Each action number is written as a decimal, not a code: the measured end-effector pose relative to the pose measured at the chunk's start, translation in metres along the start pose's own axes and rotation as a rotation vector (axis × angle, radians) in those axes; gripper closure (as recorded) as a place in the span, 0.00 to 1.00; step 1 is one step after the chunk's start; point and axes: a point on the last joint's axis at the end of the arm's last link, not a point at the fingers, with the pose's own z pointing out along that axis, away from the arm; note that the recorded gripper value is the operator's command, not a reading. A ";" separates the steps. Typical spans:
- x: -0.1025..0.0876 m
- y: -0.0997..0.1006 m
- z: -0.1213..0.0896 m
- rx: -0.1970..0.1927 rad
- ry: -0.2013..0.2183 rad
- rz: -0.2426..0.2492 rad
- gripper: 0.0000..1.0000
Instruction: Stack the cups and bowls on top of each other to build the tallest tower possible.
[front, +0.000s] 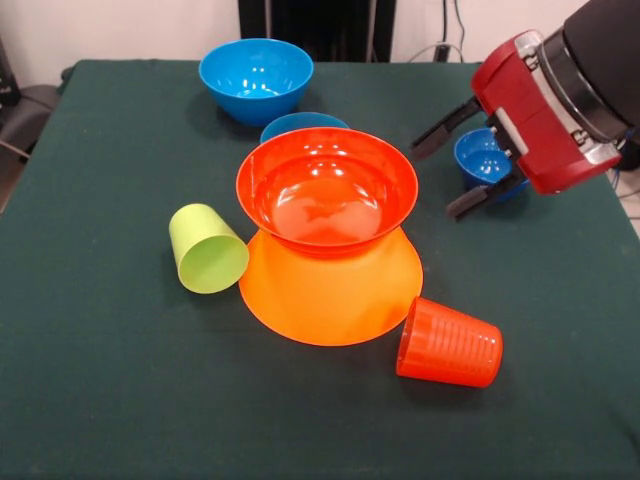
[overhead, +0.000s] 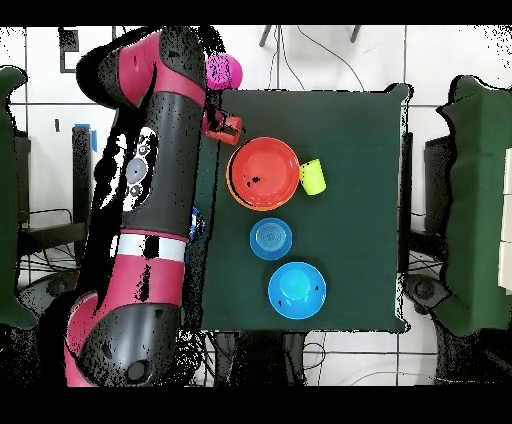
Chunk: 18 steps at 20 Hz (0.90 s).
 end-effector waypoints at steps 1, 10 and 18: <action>-0.004 0.000 -0.004 -0.002 0.001 0.003 0.00; -0.041 -0.004 -0.011 -0.025 0.010 0.036 0.00; -0.081 -0.009 0.024 -0.034 0.045 0.073 0.00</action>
